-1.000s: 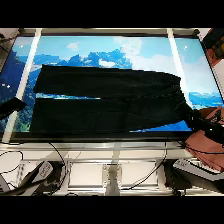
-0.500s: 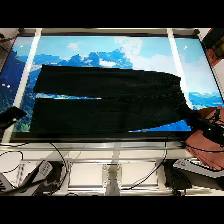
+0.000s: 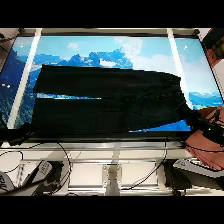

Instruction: Fold the clothes and pants, and hang the long-sleeved shirts on hangers.

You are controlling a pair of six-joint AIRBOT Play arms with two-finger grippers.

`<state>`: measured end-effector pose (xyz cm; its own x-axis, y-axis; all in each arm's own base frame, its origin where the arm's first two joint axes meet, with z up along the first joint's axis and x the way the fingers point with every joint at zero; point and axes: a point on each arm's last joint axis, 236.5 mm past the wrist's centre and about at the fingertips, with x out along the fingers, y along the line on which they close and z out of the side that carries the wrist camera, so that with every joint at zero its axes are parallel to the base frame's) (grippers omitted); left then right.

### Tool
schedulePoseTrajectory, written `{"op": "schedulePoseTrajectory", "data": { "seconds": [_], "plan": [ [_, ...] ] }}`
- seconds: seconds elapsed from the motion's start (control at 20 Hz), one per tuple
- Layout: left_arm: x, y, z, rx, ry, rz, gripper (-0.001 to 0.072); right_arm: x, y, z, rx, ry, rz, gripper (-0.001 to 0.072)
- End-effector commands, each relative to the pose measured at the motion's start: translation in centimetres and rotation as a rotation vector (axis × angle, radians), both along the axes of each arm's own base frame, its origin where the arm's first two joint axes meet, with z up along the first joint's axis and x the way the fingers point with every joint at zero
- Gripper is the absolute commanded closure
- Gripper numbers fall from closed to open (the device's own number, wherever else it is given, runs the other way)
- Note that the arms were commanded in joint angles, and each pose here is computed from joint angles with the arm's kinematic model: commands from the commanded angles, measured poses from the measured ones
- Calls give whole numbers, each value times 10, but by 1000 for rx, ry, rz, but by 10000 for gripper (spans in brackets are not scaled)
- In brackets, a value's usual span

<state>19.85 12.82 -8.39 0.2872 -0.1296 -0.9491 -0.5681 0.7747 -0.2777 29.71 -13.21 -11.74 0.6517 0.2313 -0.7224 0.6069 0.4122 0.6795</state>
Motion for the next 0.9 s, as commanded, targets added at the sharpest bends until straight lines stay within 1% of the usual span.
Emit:
{"op": "schedulePoseTrajectory", "data": {
  "seconds": [0.0,0.2,0.4,0.45,0.55,0.6,0.65,0.7,0.85],
  "plan": [
    [0,3,-11,18,-11,36,169,1,0,1,8,-1,-6,681],
    [20,-1,-13,-18,-108,131,169,1,0,1,8,-2,-5,681],
    [16,-2,-25,-10,-111,164,173,1,3,2,18,-5,3,680],
    [17,1,-27,5,-116,172,238,1,5,3,24,-7,8,680],
    [20,10,-26,41,-133,190,411,1,11,7,39,-18,26,681],
    [22,14,-25,51,-145,200,512,2,15,13,45,-33,43,681],
    [26,17,-22,57,-164,215,649,2,19,20,43,-46,73,682],
    [32,18,-18,60,-189,215,679,3,22,29,33,-62,95,682],
    [55,18,4,49,-282,173,681,-5,21,55,-44,-43,161,684]
  ]
}}
